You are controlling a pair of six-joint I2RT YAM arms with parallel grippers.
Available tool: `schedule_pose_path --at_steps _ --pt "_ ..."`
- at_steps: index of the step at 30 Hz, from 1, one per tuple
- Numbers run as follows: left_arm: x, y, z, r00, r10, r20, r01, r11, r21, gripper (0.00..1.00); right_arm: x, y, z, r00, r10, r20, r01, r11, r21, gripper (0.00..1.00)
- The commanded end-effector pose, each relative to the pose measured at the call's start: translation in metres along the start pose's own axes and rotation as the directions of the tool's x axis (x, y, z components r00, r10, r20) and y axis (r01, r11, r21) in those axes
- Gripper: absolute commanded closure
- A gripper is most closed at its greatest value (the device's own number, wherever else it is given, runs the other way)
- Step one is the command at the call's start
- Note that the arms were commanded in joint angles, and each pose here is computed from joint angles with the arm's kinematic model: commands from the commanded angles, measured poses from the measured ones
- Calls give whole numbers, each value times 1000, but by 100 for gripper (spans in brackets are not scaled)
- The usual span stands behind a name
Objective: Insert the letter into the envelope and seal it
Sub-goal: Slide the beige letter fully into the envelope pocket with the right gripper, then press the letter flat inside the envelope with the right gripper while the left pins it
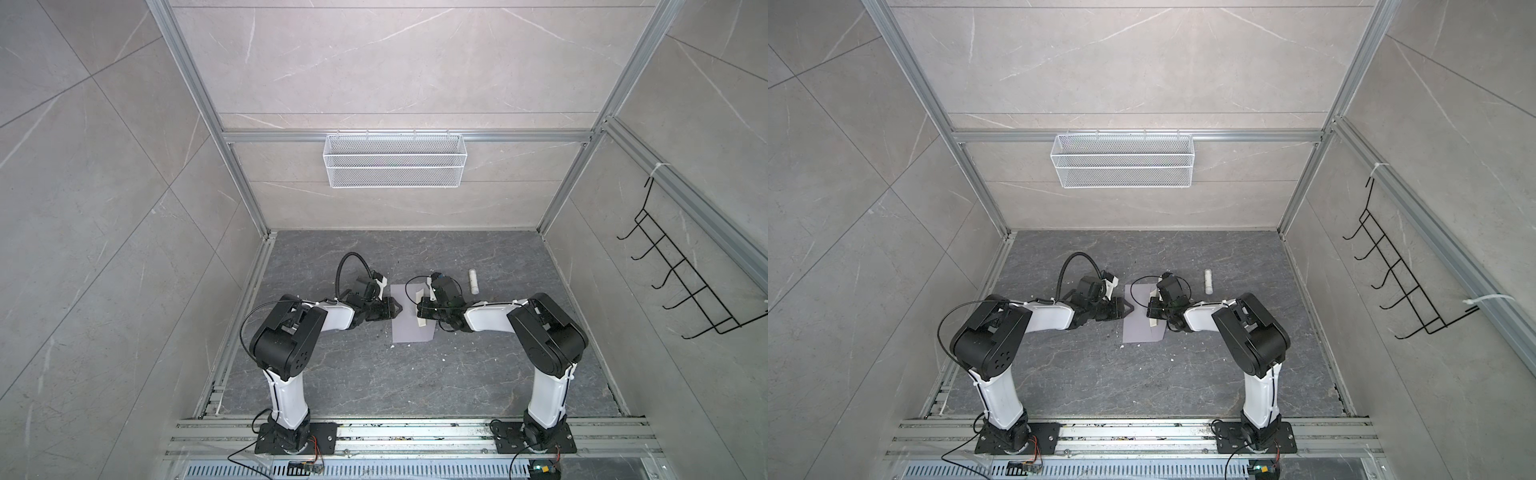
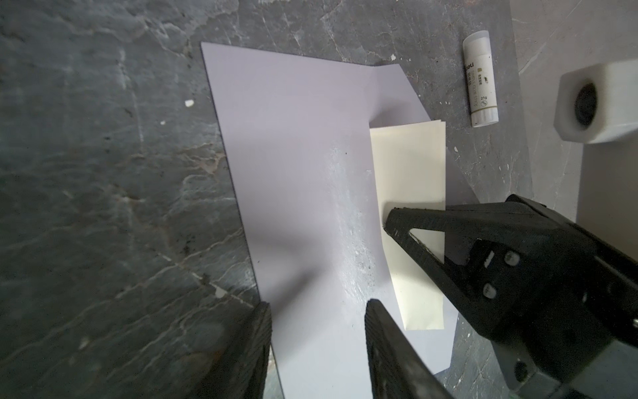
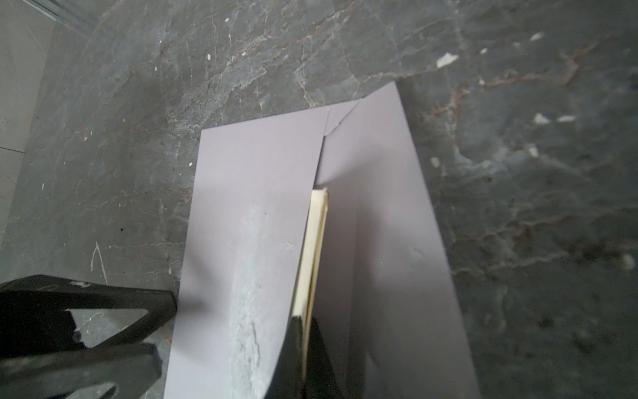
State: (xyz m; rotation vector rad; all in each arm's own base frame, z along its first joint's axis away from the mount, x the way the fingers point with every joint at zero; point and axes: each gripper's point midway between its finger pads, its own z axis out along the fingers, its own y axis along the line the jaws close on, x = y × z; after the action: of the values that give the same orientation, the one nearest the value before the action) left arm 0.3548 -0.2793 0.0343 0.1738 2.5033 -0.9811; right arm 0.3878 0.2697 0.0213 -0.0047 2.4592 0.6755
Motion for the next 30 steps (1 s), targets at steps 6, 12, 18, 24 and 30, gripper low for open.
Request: schedule_pose_path --at_steps 6,12,18,24,30 --pt "5 -7 -14 1000 4 -8 -4 1000 2 52 -9 -3 -22 996 -75 -40 79 991 108 91" --pt "-3 -16 -30 999 24 27 -24 1000 3 52 -21 -2 -44 988 -129 -87 143 973 184 66" --pt "-9 -26 -40 998 36 53 -37 999 19 51 -28 3 -61 985 -150 -90 165 967 192 49" --pt "-5 -25 -36 999 26 34 -26 999 24 51 -31 11 -65 986 -145 -85 157 975 158 35" --pt "-1 -21 -28 1000 12 15 -12 1000 20 51 -28 13 -51 987 -128 -98 141 981 136 34"
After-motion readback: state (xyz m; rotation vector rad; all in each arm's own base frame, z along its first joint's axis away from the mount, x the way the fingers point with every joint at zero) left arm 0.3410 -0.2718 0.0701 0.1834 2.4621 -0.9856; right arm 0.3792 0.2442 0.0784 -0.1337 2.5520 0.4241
